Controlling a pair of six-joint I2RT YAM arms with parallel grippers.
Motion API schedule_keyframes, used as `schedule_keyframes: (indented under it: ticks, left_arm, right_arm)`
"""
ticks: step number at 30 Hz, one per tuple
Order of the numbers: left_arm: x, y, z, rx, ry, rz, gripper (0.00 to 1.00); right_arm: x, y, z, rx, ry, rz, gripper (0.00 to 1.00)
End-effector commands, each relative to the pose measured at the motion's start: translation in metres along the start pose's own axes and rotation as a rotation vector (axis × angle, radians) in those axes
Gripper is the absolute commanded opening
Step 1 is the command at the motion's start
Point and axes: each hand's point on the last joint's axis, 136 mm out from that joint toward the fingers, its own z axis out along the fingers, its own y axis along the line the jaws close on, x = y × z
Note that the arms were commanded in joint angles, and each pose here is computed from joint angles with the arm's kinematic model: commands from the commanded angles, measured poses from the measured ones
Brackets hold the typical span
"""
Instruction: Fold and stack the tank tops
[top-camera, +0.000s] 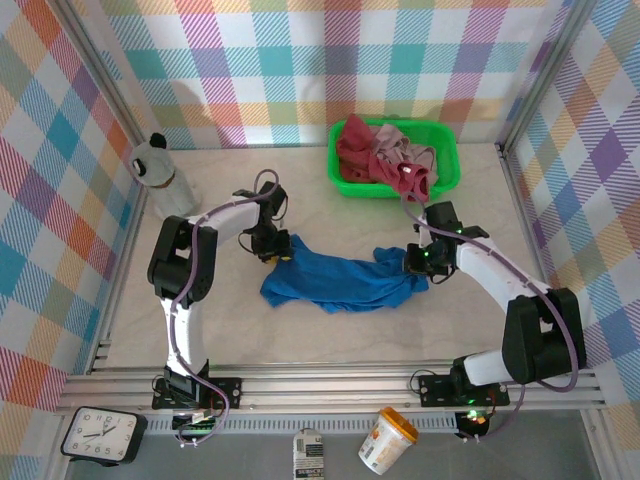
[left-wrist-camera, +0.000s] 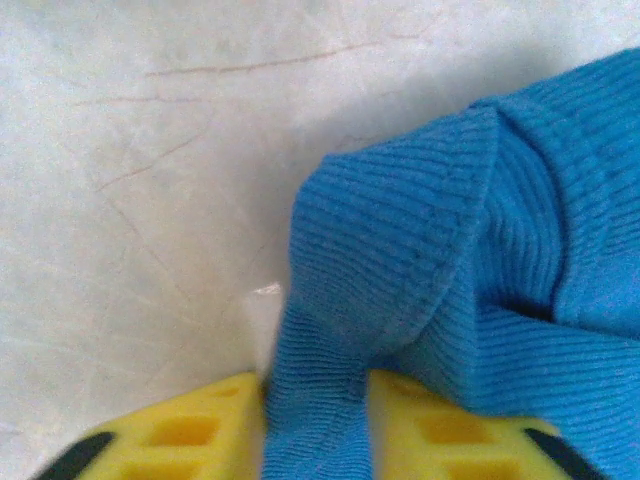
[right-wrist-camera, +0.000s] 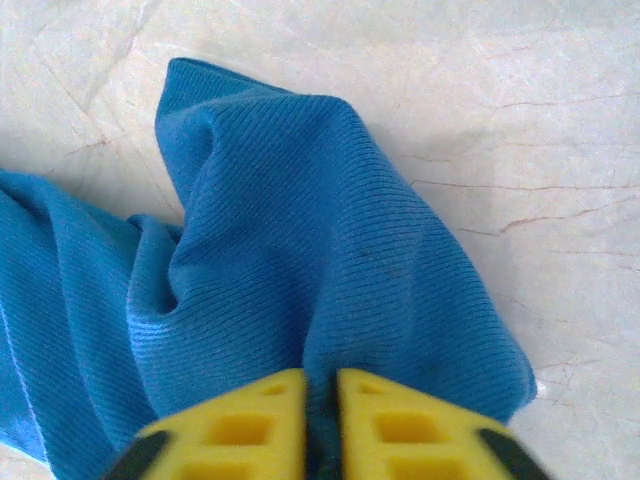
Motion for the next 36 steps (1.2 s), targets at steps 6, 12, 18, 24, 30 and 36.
schedule_keyframes:
  ticks: [6, 12, 18, 24, 30, 36]
  left_arm:
    - [-0.028, -0.064, -0.008, 0.215, -0.120, 0.128, 0.00]
    - [-0.031, -0.063, -0.056, 0.171, -0.191, 0.173, 0.00]
    - [-0.036, -0.055, -0.144, 0.106, -0.357, 0.203, 0.00]
    - [-0.038, -0.032, -0.242, 0.011, -0.563, 0.211, 0.00]
    - [-0.043, -0.007, -0.338, -0.106, -0.793, 0.183, 0.00]
    - [-0.047, 0.011, -0.412, -0.143, -0.950, 0.139, 0.00]
  right_arm:
    - [0.012, -0.002, -0.003, 0.001, 0.002, 0.015, 0.00]
    - [-0.004, 0.005, -0.025, -0.001, -0.070, -0.001, 0.00]
    - [-0.049, 0.018, -0.079, -0.010, -0.268, -0.075, 0.00]
    - [-0.091, 0.041, -0.135, -0.088, -0.444, -0.136, 0.00]
    - [-0.141, 0.067, -0.192, -0.159, -0.608, -0.203, 0.00]
    - [-0.178, 0.096, -0.235, -0.232, -0.703, -0.296, 0.00]
